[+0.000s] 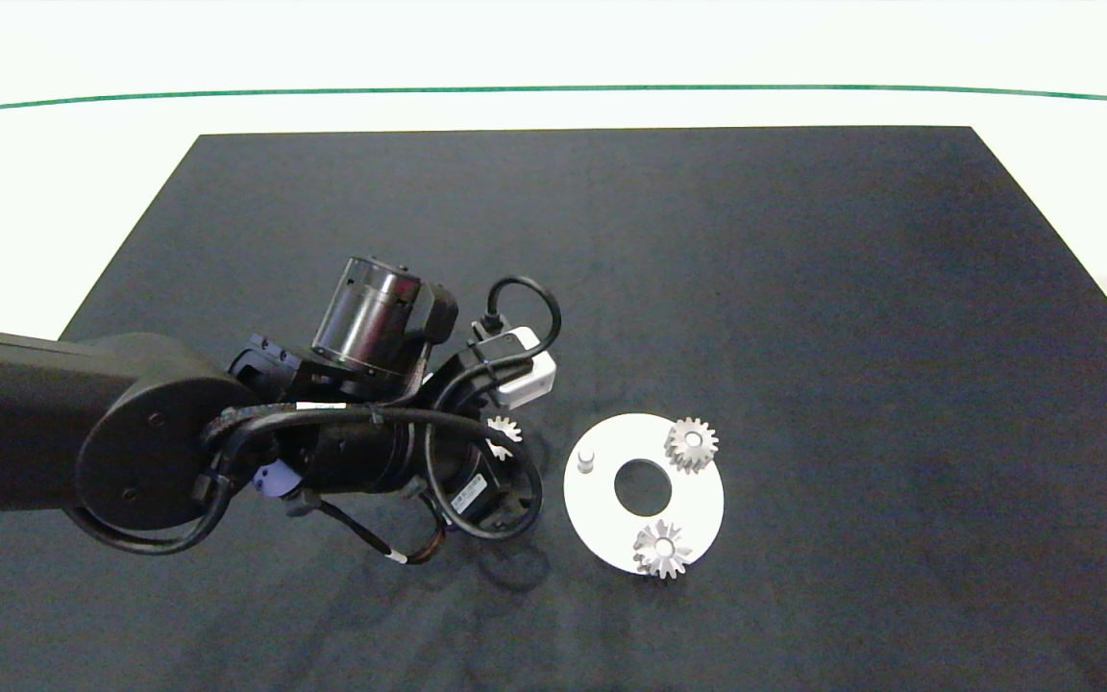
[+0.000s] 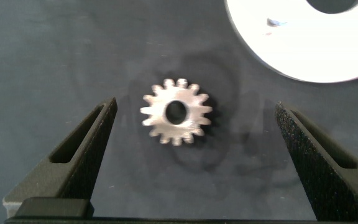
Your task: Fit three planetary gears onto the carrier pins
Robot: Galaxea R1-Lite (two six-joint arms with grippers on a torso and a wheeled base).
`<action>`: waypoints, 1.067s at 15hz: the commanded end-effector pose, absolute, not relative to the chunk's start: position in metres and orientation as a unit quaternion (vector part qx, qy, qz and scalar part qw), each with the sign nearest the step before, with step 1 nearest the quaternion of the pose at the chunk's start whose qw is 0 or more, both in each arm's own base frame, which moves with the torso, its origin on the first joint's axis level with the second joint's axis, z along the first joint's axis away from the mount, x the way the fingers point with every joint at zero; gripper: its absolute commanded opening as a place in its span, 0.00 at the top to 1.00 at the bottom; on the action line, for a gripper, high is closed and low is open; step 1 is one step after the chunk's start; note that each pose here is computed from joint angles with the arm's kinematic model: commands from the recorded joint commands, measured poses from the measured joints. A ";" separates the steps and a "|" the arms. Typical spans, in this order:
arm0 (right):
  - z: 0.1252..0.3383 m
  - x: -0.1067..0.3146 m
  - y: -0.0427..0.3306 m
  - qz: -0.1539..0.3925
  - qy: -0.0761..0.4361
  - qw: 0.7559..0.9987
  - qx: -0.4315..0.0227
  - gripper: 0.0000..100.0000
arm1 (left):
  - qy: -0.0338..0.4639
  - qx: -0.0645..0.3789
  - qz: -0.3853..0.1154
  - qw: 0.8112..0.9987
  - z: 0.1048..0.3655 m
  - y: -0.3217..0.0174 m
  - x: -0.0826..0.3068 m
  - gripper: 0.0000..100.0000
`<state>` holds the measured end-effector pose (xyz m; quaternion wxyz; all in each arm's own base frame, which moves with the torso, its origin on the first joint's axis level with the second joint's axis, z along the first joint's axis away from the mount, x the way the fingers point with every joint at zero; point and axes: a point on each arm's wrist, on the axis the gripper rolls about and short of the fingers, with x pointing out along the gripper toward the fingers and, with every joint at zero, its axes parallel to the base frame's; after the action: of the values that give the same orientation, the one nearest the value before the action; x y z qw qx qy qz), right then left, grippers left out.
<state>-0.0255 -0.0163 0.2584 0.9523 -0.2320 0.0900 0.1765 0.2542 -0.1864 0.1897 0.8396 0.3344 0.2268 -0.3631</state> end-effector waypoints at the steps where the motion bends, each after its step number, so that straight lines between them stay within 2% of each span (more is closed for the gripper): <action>1: 0.258 -0.025 -0.016 0.177 0.093 0.952 -0.234 0.00 | 0.228 0.335 -0.363 0.839 0.188 -0.186 0.255 0.00; 16: 0.258 -0.025 -0.016 0.177 0.093 0.952 -0.234 0.00 | 0.213 0.332 -0.363 0.844 0.180 -0.190 0.262 0.29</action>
<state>-0.0251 -0.0161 0.2584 0.9523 -0.2320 0.0908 0.1761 0.2606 -0.1899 0.1815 0.8457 0.3295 0.2108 -0.3631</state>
